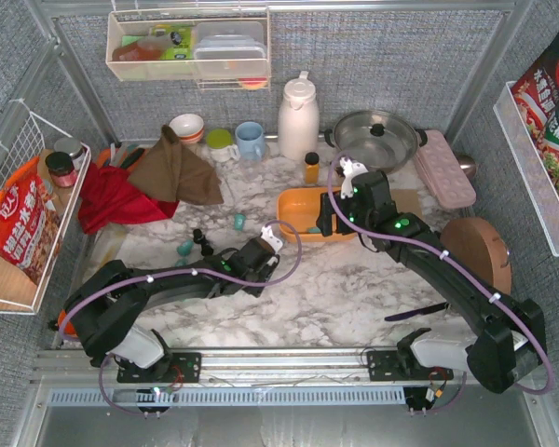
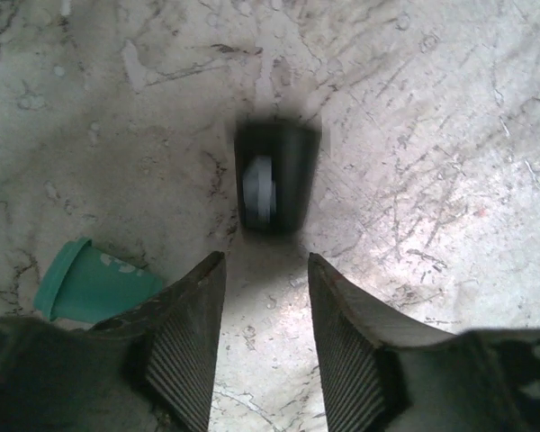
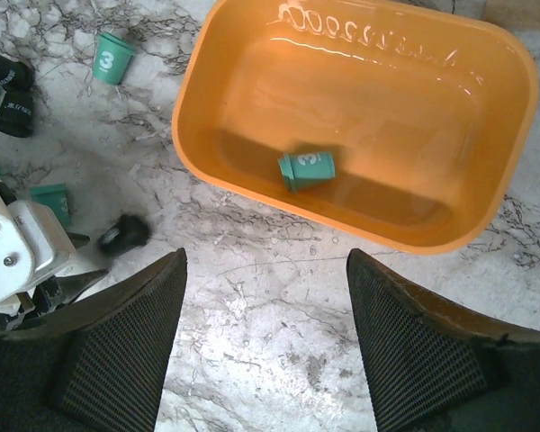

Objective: Mix the coffee capsules in the storage basket

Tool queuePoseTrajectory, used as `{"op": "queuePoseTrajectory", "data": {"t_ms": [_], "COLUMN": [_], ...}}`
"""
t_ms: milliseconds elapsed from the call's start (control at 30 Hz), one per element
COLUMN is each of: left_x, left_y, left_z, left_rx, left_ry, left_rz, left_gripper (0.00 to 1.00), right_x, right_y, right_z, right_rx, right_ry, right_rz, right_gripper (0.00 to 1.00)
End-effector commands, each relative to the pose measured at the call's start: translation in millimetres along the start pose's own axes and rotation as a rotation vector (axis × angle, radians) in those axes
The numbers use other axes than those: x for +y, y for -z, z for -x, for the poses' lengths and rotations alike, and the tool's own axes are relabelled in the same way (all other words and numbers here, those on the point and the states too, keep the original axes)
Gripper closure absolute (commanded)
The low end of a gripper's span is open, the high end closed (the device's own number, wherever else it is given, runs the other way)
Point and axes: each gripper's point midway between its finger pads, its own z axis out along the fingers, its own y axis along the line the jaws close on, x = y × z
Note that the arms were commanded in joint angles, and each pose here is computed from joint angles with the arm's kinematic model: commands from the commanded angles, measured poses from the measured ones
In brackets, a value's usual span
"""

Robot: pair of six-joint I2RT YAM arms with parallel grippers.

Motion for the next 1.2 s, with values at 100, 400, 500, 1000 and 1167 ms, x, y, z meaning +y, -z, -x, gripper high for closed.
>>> {"op": "queuePoseTrajectory", "data": {"t_ms": [100, 400, 500, 1000, 1167], "left_x": [-10.5, -5.1, -2.4, -9.5, -9.1], "left_y": [-0.3, 5.8, 11.4, -16.0, -26.2], "left_z": [6.4, 32.3, 49.7, 69.3, 65.3], "left_rx": [-0.013, -0.098, -0.177, -0.231, -0.218], "left_ry": [-0.004, 0.02, 0.024, -0.012, -0.019], "left_rz": [-0.057, -0.019, -0.01, -0.1, -0.092], "left_gripper": [0.54, 0.28, 0.28, 0.35, 0.4], "right_x": [5.9, 10.6, 11.7, 17.1, 16.1], "right_y": [2.1, 7.2, 9.4, 15.0, 10.7], "right_z": [-2.0, -2.4, -2.4, -4.9, -21.3], "right_rx": [0.007, 0.012, 0.01, 0.013, 0.051], "right_ry": [-0.013, -0.004, -0.005, -0.006, -0.014], "right_rz": [0.026, 0.043, 0.047, 0.076, 0.08], "right_gripper": [0.24, 0.24, 0.24, 0.24, 0.24]}}
